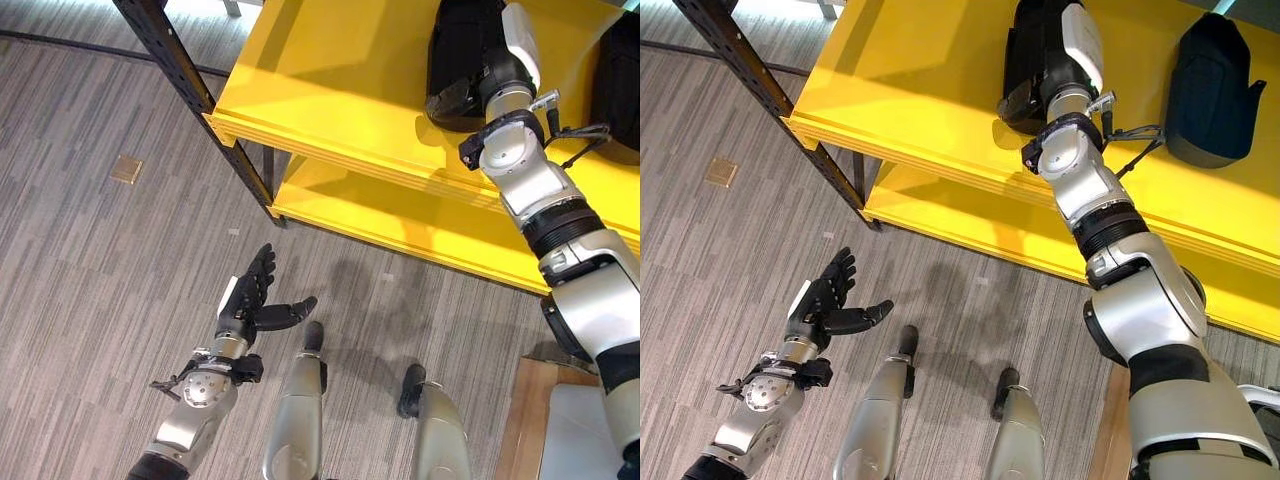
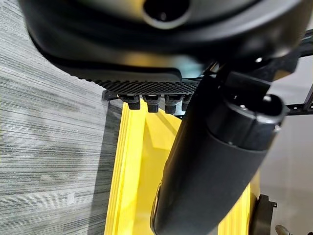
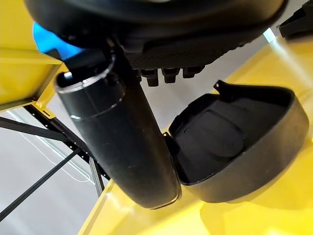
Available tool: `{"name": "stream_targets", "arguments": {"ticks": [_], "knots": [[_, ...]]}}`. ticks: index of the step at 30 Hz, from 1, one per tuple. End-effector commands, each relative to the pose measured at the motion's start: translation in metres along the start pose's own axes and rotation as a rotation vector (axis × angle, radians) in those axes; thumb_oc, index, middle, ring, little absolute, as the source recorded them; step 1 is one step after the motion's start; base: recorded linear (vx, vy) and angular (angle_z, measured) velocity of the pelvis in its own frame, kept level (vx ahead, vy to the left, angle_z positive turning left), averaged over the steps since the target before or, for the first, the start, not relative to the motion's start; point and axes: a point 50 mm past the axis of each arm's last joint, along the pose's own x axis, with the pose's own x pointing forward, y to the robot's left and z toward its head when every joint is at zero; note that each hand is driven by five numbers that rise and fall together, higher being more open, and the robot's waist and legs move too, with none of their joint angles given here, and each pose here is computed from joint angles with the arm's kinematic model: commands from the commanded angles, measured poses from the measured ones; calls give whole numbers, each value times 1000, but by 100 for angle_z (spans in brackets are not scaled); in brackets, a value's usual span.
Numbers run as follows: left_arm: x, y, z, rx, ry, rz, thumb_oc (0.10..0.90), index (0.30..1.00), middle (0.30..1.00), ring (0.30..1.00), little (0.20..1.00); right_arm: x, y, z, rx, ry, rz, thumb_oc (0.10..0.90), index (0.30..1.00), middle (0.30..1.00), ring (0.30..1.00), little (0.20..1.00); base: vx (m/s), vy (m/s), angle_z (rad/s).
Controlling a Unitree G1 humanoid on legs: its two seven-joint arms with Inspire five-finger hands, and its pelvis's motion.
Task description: Move parts from the plastic box to the shelf.
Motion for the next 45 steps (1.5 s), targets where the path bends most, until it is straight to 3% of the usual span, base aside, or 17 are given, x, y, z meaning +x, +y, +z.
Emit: {"name": "stream_targets", "arguments": {"ticks": [1, 15, 31, 45], "knots": [[-1, 4, 43, -22, -218, -25, 900, 1000, 1000, 1000, 1000, 23, -65, 75, -49, -275, -191, 900, 1000, 1000, 1000, 1000, 0, 0, 0], [-2, 6, 43, -19, -220, -26, 900, 1000, 1000, 1000, 1000, 28, -91, 68, -156, -248, -258, 900, 1000, 1000, 1000, 1000, 0, 0, 0], [-7, 9, 45, -9, -230, -30, 900, 1000, 1000, 1000, 1000, 32, -120, 46, -496, -179, -287, 900, 1000, 1000, 1000, 1000, 4, -4, 1], [-7, 12, 44, -18, -233, -20, 900, 1000, 1000, 1000, 1000, 33, -131, 30, -536, -97, -292, 900, 1000, 1000, 1000, 1000, 1, 0, 1]]}}
